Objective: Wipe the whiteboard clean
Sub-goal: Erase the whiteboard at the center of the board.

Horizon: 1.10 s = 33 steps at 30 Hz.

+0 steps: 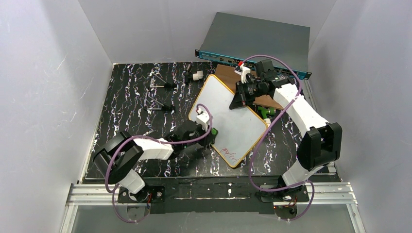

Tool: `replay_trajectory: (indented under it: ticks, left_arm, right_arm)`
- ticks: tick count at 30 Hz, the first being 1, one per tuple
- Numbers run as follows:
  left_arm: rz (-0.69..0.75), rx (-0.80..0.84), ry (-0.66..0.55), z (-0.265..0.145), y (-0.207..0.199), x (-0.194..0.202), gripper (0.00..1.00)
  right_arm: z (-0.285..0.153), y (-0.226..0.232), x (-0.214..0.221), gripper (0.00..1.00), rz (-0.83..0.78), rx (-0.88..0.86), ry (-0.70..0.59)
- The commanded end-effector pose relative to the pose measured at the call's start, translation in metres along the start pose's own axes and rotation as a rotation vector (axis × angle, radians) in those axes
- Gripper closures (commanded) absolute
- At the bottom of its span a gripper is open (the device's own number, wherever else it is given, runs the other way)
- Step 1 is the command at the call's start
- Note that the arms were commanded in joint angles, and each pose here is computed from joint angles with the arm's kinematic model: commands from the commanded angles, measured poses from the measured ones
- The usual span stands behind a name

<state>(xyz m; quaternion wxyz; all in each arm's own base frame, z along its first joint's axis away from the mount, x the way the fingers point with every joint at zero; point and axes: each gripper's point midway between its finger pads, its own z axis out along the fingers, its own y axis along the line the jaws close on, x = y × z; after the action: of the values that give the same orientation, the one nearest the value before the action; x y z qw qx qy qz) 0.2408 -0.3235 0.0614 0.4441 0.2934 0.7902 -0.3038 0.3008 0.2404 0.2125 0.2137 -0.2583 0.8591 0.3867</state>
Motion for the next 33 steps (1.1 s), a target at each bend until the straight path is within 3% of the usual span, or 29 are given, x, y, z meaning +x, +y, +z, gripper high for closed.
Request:
replay_trajectory:
  ticks: [1, 9, 18, 24, 33]
  left_arm:
    - [-0.030, -0.126, -0.060, 0.004, 0.051, -0.022, 1.00]
    - [-0.063, -0.004, 0.001, 0.012, 0.027, 0.002, 1.00]
    - [0.086, 0.339, 0.102, 0.030, -0.108, 0.021, 1.00]
    - [0.145, 0.459, 0.100, 0.042, -0.186, 0.011, 1.00]
    - [0.166, 0.485, 0.129, 0.036, -0.215, 0.015, 1.00]
  right_arm:
    - [0.022, 0.066, 0.022, 0.99, -0.067, -0.331, 0.077]
    - [0.023, 0.065, 0.023, 0.99, -0.064, -0.335, 0.079]
    - [0.028, 0.064, 0.023, 0.99, -0.025, -0.345, 0.091]
    - [0.027, 0.064, 0.022, 0.99, -0.027, -0.343, 0.089]
    - [0.026, 0.061, 0.020, 0.99, -0.031, -0.321, 0.074]
